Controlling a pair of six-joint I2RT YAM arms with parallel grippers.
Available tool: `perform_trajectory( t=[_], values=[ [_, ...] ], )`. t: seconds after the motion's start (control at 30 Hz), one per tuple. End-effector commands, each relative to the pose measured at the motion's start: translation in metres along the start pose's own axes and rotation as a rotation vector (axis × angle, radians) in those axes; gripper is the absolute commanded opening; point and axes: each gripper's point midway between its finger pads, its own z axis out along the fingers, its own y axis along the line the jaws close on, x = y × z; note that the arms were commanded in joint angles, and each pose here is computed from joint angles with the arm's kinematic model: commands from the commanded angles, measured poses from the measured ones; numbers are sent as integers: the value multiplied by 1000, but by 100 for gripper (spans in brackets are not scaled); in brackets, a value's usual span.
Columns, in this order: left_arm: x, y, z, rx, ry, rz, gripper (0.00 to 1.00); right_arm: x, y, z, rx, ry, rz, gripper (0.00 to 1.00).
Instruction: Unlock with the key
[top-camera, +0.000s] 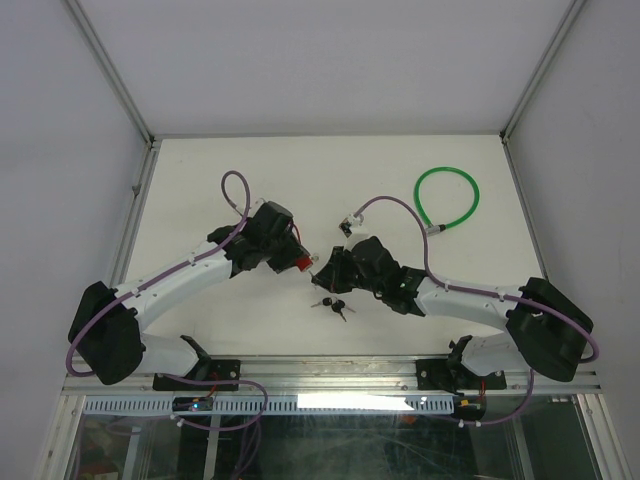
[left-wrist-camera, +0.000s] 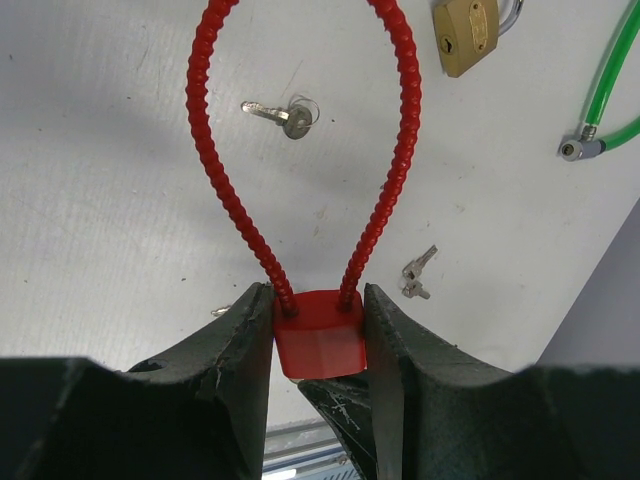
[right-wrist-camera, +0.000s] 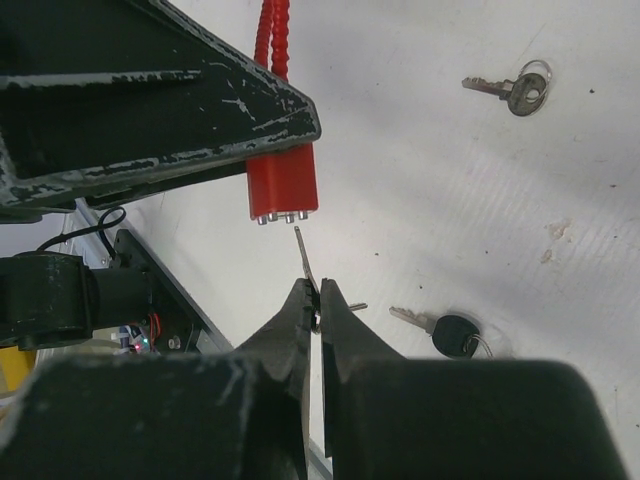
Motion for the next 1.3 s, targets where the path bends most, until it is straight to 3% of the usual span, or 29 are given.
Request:
perform_trajectory(
  t=[0.0, 1.27],
  values=[
    [-3, -18, -6, 79, -7, 7, 0, -29, 32, -3, -88, -87, 3, 0],
    [8, -8, 6, 63, 31, 35, 0, -36, 20, -3, -37, -153, 83, 0]
  ],
)
